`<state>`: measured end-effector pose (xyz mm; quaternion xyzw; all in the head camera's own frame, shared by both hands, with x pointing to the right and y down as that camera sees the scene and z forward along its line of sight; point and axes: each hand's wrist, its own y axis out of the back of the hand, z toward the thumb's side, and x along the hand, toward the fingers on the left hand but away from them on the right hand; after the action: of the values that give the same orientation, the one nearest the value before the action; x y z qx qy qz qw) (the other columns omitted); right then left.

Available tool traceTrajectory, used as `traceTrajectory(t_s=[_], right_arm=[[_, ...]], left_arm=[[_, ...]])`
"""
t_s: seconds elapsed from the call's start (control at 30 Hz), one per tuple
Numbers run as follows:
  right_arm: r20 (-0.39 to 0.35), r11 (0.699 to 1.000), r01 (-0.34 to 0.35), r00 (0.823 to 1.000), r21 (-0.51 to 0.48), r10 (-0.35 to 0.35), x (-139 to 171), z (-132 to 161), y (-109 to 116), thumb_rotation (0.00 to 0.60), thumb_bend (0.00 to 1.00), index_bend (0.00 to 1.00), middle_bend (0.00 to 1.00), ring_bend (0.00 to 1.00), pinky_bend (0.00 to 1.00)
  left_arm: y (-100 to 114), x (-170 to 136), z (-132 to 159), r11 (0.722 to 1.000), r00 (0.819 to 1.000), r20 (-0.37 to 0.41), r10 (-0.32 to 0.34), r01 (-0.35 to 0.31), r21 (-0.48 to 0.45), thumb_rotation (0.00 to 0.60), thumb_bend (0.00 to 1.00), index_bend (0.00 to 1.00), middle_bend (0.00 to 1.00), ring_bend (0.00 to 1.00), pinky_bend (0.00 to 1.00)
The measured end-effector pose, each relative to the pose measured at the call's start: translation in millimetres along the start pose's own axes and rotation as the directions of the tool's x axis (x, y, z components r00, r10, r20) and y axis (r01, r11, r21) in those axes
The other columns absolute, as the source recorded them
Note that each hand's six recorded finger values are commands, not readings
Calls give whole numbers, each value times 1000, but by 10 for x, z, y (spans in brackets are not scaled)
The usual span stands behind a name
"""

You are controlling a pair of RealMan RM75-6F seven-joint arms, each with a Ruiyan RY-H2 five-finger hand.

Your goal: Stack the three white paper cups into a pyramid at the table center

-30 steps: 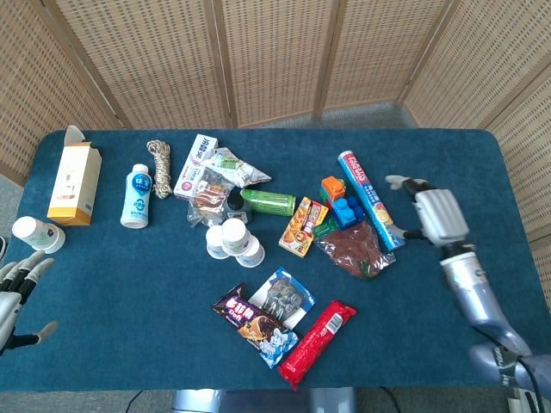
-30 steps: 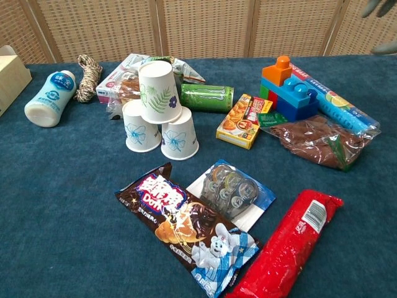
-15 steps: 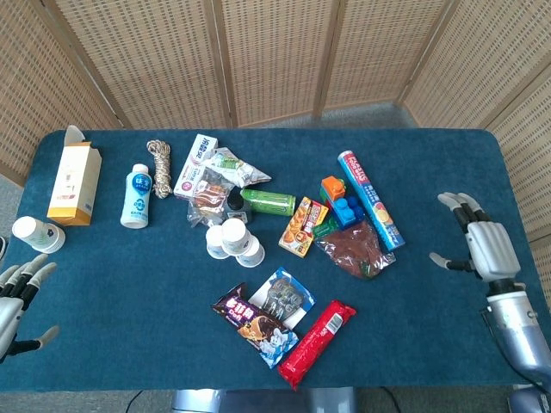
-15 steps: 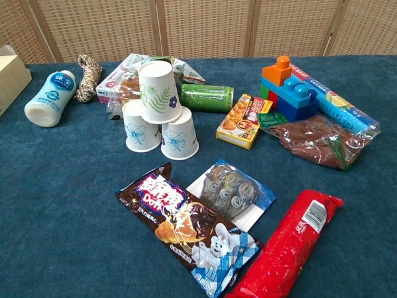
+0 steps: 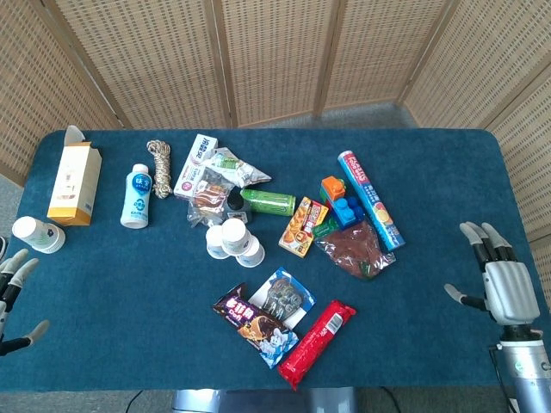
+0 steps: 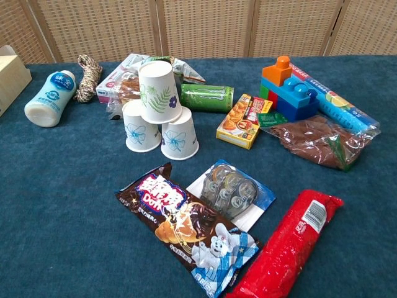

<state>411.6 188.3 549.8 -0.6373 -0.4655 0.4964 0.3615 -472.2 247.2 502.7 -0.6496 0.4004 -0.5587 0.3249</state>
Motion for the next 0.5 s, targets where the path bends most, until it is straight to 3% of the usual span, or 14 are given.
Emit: traceTrajectory(t_s=[0.5], right_arm=[[23,1000,13,1000,1,-13,105,-117,-163,600,51,68,98,50,165]], left_arm=[[95,-28,-77,999,999,17,38,-38,-19,600,283,29,0,0,0]])
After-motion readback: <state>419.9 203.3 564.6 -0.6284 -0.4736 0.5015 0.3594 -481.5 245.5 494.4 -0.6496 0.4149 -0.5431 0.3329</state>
